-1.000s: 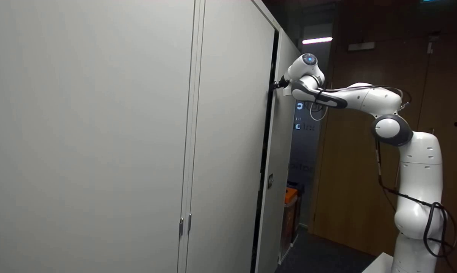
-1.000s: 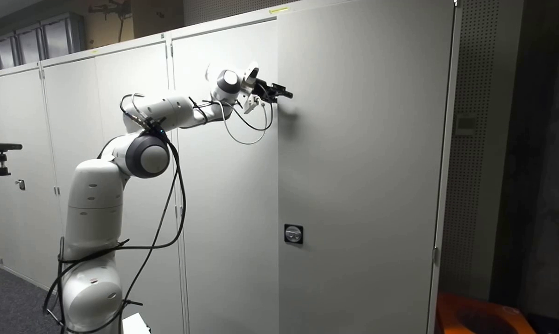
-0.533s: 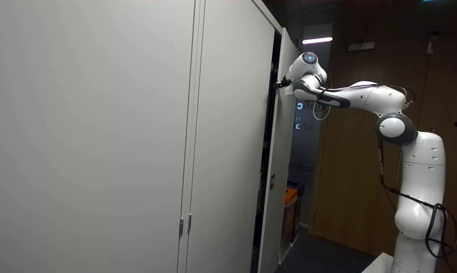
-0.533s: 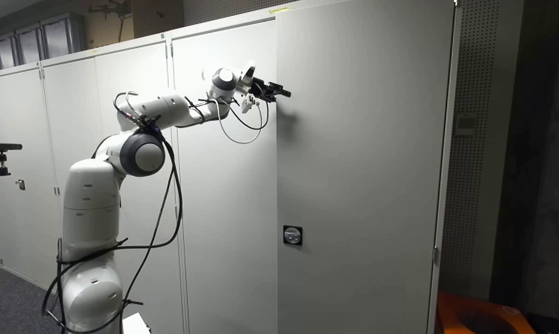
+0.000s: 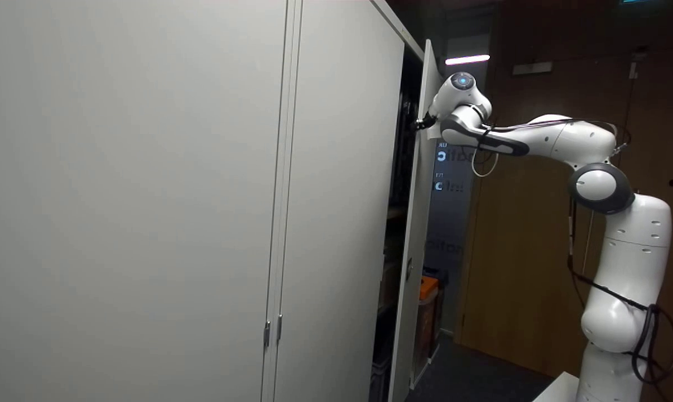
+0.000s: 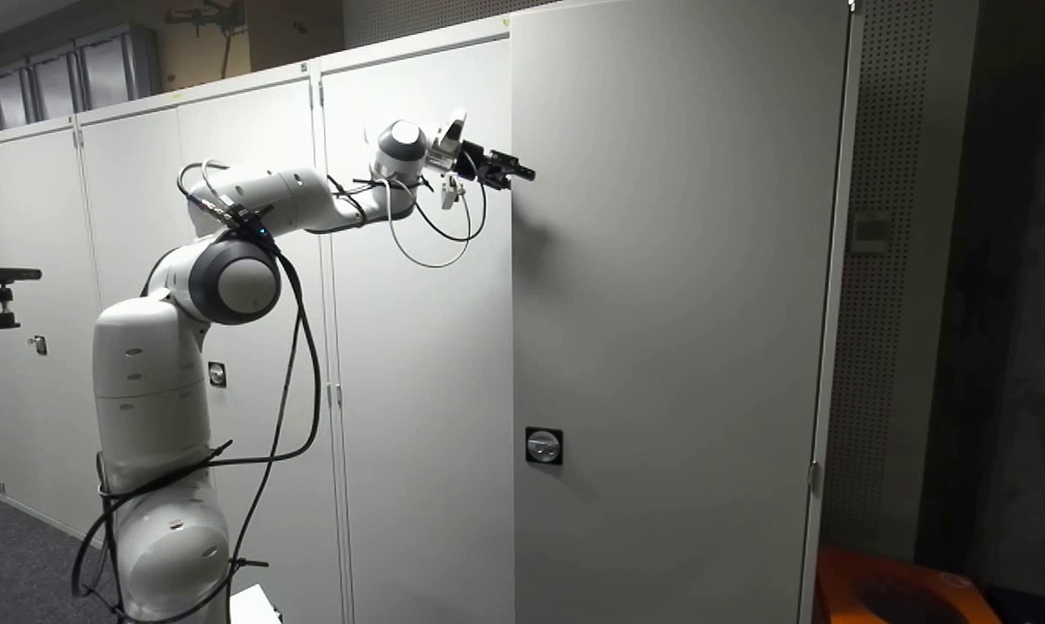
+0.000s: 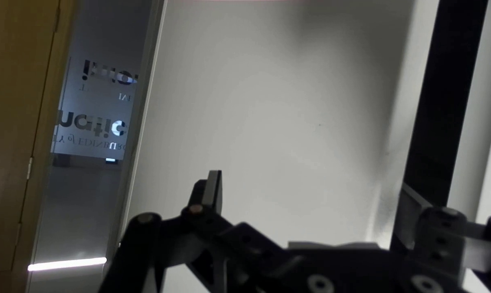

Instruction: Open the right door

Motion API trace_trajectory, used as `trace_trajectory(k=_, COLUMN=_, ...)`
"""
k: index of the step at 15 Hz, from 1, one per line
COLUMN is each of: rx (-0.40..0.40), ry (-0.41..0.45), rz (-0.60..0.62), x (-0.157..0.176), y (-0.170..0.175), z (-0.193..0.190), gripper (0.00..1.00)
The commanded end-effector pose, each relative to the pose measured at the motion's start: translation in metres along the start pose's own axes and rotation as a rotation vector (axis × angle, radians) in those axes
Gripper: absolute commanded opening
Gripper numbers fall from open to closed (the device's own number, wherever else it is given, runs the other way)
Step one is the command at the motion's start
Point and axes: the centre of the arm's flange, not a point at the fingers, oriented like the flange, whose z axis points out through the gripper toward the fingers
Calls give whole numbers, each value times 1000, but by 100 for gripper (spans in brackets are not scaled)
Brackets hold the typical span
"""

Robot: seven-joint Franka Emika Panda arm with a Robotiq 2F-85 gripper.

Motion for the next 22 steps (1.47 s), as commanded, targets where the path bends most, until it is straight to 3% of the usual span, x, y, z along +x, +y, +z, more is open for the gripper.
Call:
trace_trajectory(k=1, rx=-89, ry=-42, rz=30, x=-24, y=33, z=-20, gripper=100)
trace_trajectory(k=12, rx=-206, ry=-119, rz=107, x=-55, y=77, z=-60, gripper=100)
trace_trajectory(k=22, rx=-304, ry=-215, rz=160, x=-85, y=136, z=-74, gripper=100)
